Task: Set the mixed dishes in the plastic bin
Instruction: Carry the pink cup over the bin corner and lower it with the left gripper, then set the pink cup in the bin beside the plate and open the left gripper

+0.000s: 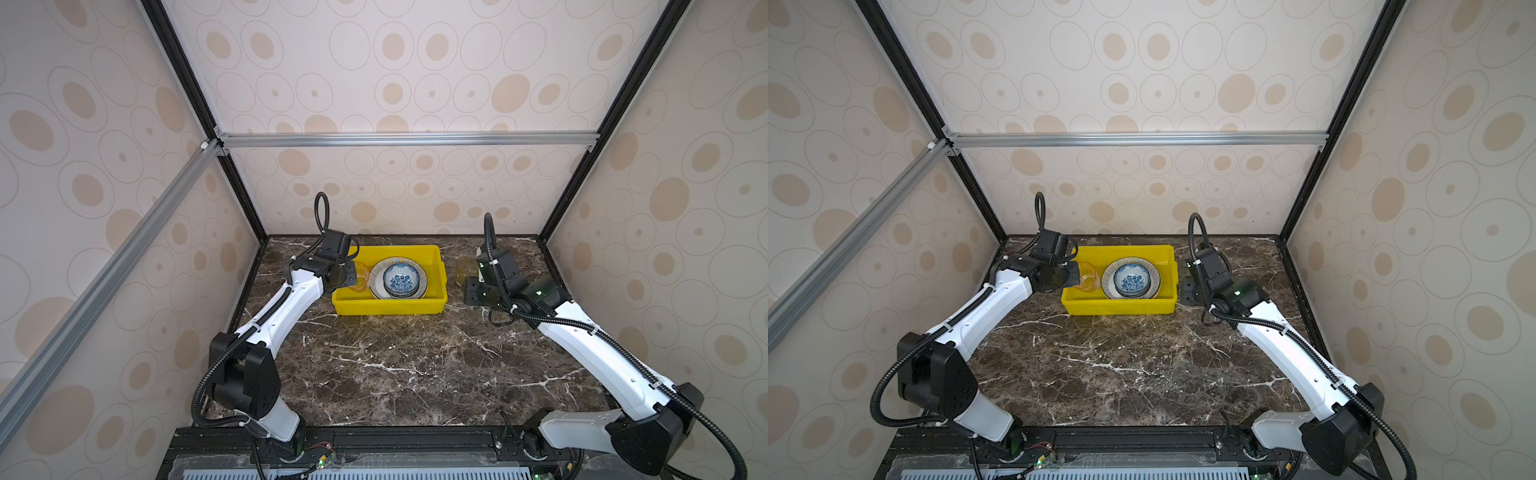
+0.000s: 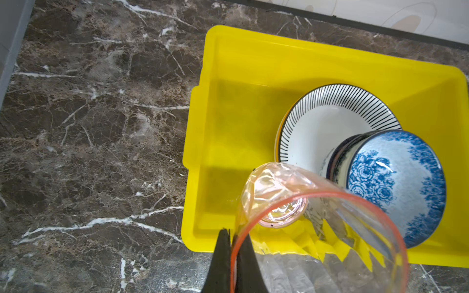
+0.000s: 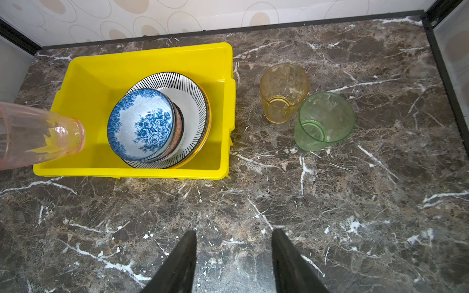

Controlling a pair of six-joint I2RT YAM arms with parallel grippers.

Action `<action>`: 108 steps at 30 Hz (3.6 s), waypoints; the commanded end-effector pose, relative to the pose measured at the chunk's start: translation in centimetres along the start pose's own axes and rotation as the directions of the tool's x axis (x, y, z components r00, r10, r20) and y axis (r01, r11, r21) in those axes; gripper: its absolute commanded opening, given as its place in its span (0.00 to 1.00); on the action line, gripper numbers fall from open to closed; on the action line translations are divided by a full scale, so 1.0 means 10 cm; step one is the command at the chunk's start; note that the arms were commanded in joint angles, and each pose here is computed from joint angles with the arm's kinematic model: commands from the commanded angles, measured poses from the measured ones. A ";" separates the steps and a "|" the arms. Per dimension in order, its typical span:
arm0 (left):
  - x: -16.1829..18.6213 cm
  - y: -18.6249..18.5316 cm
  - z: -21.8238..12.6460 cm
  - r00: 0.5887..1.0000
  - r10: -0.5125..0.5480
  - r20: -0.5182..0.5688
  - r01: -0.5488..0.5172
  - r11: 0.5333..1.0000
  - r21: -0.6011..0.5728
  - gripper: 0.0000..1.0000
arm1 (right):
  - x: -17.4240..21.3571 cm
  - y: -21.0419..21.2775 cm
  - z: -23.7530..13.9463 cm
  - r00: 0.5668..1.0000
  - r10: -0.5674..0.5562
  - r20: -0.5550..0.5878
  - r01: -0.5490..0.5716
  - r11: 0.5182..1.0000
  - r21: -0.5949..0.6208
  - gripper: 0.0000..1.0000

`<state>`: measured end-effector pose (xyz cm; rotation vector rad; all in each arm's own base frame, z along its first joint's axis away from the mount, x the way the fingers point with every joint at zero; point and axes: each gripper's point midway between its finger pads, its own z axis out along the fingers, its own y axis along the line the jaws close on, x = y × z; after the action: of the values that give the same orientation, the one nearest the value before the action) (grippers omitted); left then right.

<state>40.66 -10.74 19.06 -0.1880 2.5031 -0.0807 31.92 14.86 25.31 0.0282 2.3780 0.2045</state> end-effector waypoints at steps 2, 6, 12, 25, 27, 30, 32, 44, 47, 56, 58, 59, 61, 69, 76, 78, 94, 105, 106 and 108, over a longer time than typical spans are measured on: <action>-0.11 0.04 0.01 1.000 0.016 0.022 -0.015 0.999 -0.030 0.00 | -0.02 -0.03 -0.04 0.999 0.031 0.012 -0.031 0.999 -0.027 0.51; -0.05 0.11 0.07 1.000 0.025 0.001 -0.025 0.997 -0.067 0.00 | -0.01 -0.05 -0.01 0.999 0.042 0.005 -0.042 0.999 -0.031 0.51; 0.06 0.26 0.17 0.999 0.035 -0.030 -0.039 0.992 -0.122 0.00 | 0.00 -0.07 0.00 0.999 0.049 -0.010 -0.049 0.998 -0.030 0.51; 0.19 0.42 0.27 0.995 0.054 -0.078 -0.068 0.980 -0.185 0.00 | -0.01 -0.10 0.00 0.998 0.061 -0.012 -0.061 0.998 -0.025 0.51; 0.19 0.43 0.27 0.995 0.055 -0.080 -0.069 0.979 -0.192 0.00 | 0.00 -0.10 -0.01 0.998 0.062 -0.013 -0.063 0.998 -0.027 0.51; 0.19 0.47 0.26 0.995 0.058 -0.081 -0.074 0.975 -0.209 0.00 | 0.01 -0.11 -0.01 0.998 0.062 -0.014 -0.062 0.998 -0.026 0.51; 0.21 0.48 0.27 0.994 0.061 -0.088 -0.079 0.973 -0.215 0.00 | 0.01 -0.11 -0.02 0.998 0.061 -0.015 -0.061 0.998 -0.024 0.51; 0.33 0.51 0.32 0.991 0.062 -0.117 -0.087 0.971 -0.221 0.00 | 0.03 -0.15 -0.04 0.998 0.065 -0.011 -0.066 0.998 -0.018 0.51; 0.35 0.52 0.34 0.990 0.065 -0.123 -0.091 0.971 -0.221 0.00 | 0.04 -0.14 -0.03 0.998 0.067 -0.017 -0.067 0.998 -0.021 0.51; 0.41 0.39 0.51 0.988 0.061 -0.143 -0.083 0.984 -0.156 0.00 | 0.06 -0.13 -0.01 0.997 0.068 -0.025 -0.069 0.997 -0.021 0.51; 0.40 0.34 0.54 0.988 0.059 -0.144 -0.079 0.987 -0.137 0.00 | 0.06 -0.14 0.00 0.997 0.067 -0.026 -0.068 0.998 -0.017 0.51; 0.40 0.32 0.56 0.987 0.059 -0.147 -0.078 0.988 -0.130 0.00 | 0.06 -0.14 -0.01 0.997 0.068 -0.025 -0.068 0.998 -0.016 0.51; 0.39 0.29 0.58 0.987 0.061 -0.150 -0.078 0.990 -0.115 0.00 | 0.07 -0.15 0.00 0.997 0.068 -0.027 -0.069 0.998 -0.015 0.51; 0.45 0.25 0.66 0.981 0.068 -0.180 -0.090 0.989 -0.117 0.00 | 0.09 -0.17 0.02 0.998 0.061 -0.029 -0.062 0.998 -0.007 0.51; 0.54 0.28 0.72 0.973 0.069 -0.219 -0.100 0.986 -0.133 0.00 | 0.10 -0.20 0.03 0.998 0.063 -0.030 -0.063 0.998 -0.001 0.52; 0.55 0.28 0.73 0.973 0.071 -0.220 -0.103 0.985 -0.138 0.01 | 0.12 -0.21 0.05 0.997 0.064 -0.031 -0.064 0.998 0.001 0.52; 0.39 0.26 0.68 0.977 0.064 -0.202 -0.098 0.982 -0.159 0.16 | 0.08 -0.22 0.06 0.997 0.069 -0.033 -0.069 0.998 -0.001 0.52; 0.28 0.20 0.57 0.982 0.064 -0.178 -0.091 0.985 -0.146 0.20 | 0.08 -0.25 0.03 0.997 0.069 -0.029 -0.069 0.998 0.004 0.52; 0.27 0.20 0.56 0.983 0.063 -0.174 -0.089 0.985 -0.147 0.21 | 0.08 -0.26 0.03 0.997 0.068 -0.027 -0.068 0.998 0.005 0.52; 0.26 0.19 0.54 0.983 0.064 -0.172 -0.089 0.985 -0.145 0.21 | 0.08 -0.27 0.03 0.997 0.067 -0.025 -0.067 0.998 0.006 0.52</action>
<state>41.37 -9.42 11.36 -0.1445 2.7041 0.1162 31.91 12.93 23.72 0.1015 2.4141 0.2400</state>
